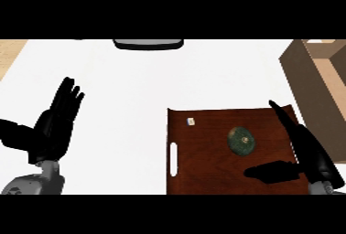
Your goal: Pick the squash from the tray and place it in the cardboard box
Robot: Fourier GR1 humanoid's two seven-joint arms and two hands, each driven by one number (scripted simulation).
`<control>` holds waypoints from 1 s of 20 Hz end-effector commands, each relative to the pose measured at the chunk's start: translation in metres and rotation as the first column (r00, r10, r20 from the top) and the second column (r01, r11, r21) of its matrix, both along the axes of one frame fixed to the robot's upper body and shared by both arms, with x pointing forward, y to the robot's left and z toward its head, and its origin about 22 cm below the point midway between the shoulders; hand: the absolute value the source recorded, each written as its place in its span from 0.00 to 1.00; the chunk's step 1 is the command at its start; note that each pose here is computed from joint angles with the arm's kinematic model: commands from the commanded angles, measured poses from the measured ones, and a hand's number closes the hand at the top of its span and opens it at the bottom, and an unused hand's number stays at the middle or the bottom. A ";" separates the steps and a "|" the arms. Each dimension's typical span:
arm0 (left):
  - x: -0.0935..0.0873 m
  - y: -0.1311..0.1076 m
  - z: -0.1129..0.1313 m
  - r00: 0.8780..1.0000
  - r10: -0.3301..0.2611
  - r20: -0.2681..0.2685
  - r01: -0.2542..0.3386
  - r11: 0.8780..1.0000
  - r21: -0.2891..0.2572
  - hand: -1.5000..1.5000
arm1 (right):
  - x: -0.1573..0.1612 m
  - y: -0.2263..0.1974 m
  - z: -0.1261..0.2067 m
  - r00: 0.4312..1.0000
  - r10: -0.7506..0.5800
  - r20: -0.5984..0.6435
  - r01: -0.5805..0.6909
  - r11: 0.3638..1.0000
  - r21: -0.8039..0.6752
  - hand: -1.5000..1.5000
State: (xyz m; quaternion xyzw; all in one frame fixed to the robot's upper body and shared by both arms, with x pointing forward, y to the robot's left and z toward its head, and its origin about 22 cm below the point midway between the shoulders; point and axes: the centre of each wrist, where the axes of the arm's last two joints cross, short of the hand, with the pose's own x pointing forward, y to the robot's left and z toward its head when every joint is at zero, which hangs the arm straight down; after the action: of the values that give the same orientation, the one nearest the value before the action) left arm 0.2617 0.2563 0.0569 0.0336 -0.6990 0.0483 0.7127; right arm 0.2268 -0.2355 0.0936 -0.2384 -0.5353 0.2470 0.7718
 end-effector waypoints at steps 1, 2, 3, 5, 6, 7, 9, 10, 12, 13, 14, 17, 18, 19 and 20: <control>-0.008 0.021 -0.005 1.000 -0.007 -0.017 0.006 1.000 -0.008 0.50 | 0.008 0.000 -0.009 1.000 0.000 -0.013 0.000 1.000 -0.001 0.00; 0.013 -0.011 0.015 1.000 -0.001 -0.004 0.001 1.000 -0.018 0.50 | 0.006 0.004 0.009 1.000 -0.014 0.001 0.014 1.000 -0.019 0.00; -0.009 0.003 -0.004 1.000 0.000 -0.005 0.000 1.000 0.003 0.50 | 0.018 -0.011 -0.015 1.000 -0.015 -0.016 0.014 0.999 -0.041 0.00; 0.009 -0.003 0.002 1.000 -0.001 0.004 0.001 1.000 -0.009 0.50 | 0.018 0.006 -0.017 1.000 -0.012 -0.023 0.011 0.998 -0.054 0.00; 0.001 0.008 0.005 1.000 -0.008 -0.019 0.008 1.000 0.005 0.50 | 0.023 0.020 -0.017 0.999 -0.025 -0.021 0.023 0.998 -0.066 0.00; -0.005 0.001 -0.007 1.000 0.012 0.010 -0.012 1.000 0.007 0.50 | 0.020 0.000 -0.015 0.999 -0.020 -0.029 0.018 0.998 -0.064 0.00; 0.003 0.008 -0.009 1.000 -0.002 -0.023 0.002 1.000 -0.005 0.50 | -0.001 0.000 -0.015 0.999 -0.014 -0.051 0.010 0.997 -0.072 0.00; 0.001 0.019 -0.023 1.000 -0.005 0.004 0.005 1.000 -0.008 0.50 | 0.021 0.007 -0.020 1.000 -0.022 -0.019 0.021 0.998 -0.057 0.00; 0.008 -0.012 -0.010 1.000 -0.017 -0.001 0.017 1.000 0.000 0.50 | 0.015 -0.010 -0.017 0.999 -0.020 -0.027 0.018 0.998 -0.055 0.00; -0.012 0.008 -0.002 1.000 0.002 0.020 -0.002 1.000 -0.002 0.50 | 0.020 0.026 -0.014 0.999 -0.020 -0.030 0.018 0.998 -0.059 0.00; 0.014 0.006 -0.008 1.000 -0.001 0.004 0.001 1.000 -0.010 0.50 | 0.030 0.014 -0.028 0.999 -0.009 -0.035 0.007 0.999 -0.043 0.00; -0.009 0.011 -0.007 1.000 -0.008 0.000 0.008 1.000 -0.023 0.50 | 0.025 0.011 -0.024 0.999 0.008 -0.040 -0.010 0.999 -0.044 0.00; 0.010 0.007 0.003 1.000 -0.004 0.005 0.004 1.000 -0.012 0.50 | 0.011 -0.002 -0.035 0.998 0.016 -0.061 -0.019 0.999 -0.043 0.00; 0.000 0.004 -0.014 1.000 -0.010 -0.003 0.010 1.000 -0.004 0.50 | 0.028 0.025 -0.045 0.999 0.013 -0.045 -0.016 0.998 -0.055 0.00; 0.009 0.017 -0.003 1.000 -0.003 0.005 0.003 1.000 -0.006 0.50 | 0.032 -0.004 -0.042 0.999 -0.002 -0.053 -0.001 0.999 -0.048 0.00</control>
State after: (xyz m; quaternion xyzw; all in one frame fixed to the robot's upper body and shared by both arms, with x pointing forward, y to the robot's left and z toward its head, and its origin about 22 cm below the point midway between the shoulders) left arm 0.2645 0.2665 0.0504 0.0295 -0.6988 0.0494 0.7130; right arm 0.2491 -0.2280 0.0589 -0.2501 -0.5128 0.2659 0.7771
